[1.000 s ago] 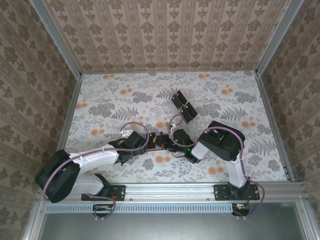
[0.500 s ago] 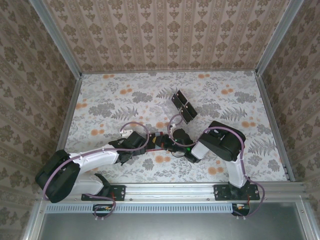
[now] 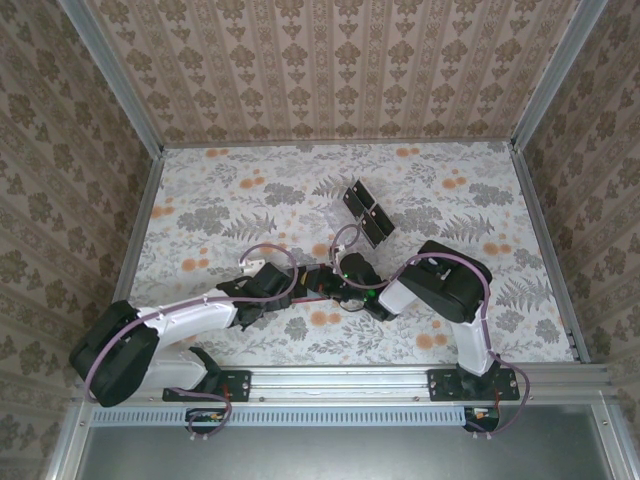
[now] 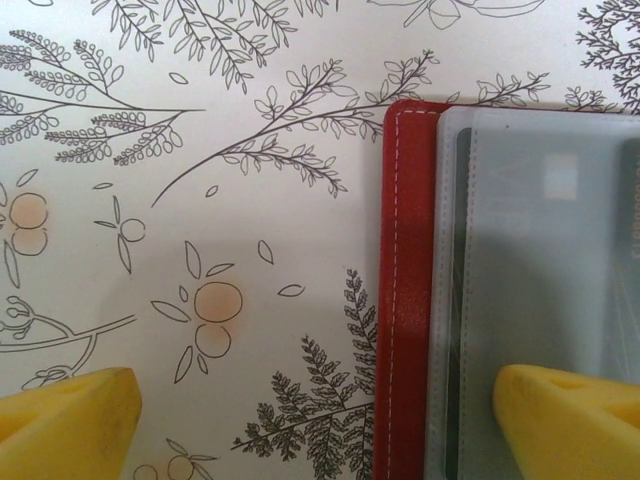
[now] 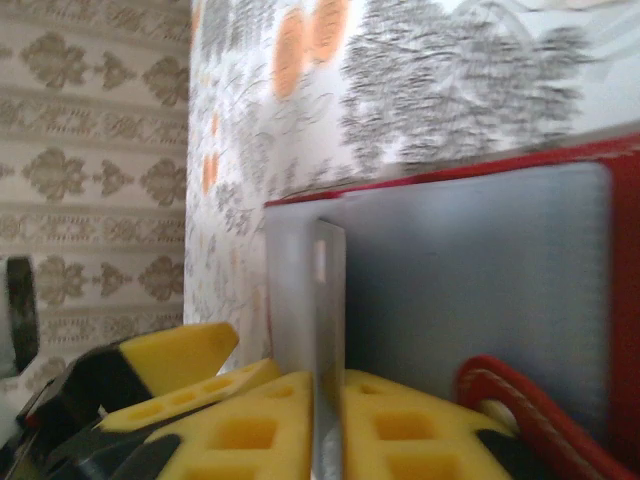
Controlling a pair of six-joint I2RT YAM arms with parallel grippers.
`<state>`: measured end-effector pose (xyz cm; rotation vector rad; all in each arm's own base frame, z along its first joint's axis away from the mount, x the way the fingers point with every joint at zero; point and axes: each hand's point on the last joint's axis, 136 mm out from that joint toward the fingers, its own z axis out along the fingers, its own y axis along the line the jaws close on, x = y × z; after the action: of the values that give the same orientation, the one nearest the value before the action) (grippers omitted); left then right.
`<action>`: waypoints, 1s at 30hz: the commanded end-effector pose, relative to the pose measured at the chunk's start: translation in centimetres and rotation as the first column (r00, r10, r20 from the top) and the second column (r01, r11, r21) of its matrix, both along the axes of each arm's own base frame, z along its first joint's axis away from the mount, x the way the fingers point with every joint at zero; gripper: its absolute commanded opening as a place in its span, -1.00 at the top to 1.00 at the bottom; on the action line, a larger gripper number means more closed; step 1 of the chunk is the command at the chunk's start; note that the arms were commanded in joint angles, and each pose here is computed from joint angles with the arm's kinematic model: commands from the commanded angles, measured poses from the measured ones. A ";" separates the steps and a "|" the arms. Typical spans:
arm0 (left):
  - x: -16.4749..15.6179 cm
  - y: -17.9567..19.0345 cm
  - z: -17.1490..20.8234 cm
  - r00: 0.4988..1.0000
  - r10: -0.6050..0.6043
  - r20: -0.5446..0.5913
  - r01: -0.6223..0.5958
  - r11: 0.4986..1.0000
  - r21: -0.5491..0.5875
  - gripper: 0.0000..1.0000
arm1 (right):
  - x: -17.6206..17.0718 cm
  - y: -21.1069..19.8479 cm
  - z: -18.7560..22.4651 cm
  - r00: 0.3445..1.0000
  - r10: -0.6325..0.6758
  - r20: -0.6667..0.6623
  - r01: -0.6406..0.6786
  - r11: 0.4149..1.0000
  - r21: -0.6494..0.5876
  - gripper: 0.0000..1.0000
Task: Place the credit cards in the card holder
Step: Insert the credit card into the card slot.
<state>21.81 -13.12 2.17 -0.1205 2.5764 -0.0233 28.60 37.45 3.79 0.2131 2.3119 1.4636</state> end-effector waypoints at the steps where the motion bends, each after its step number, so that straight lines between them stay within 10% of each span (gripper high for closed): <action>1: -1.6 2.4 -0.7 0.998 0.011 -0.069 -0.006 0.996 0.085 -0.99 | -1.4 -1.0 -2.3 0.996 0.044 -0.071 -0.054 0.989 -0.138 0.48; 30: 1.2 4.1 -0.1 0.990 0.120 -0.072 -0.123 0.992 -0.039 -1.00 | 0.1 -2.6 -1.4 0.992 0.091 -0.087 -0.121 0.885 -0.450 0.20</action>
<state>23.35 -9.22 2.78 -0.2930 2.6151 -0.0266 28.82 36.89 3.49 -0.0191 2.6069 1.0770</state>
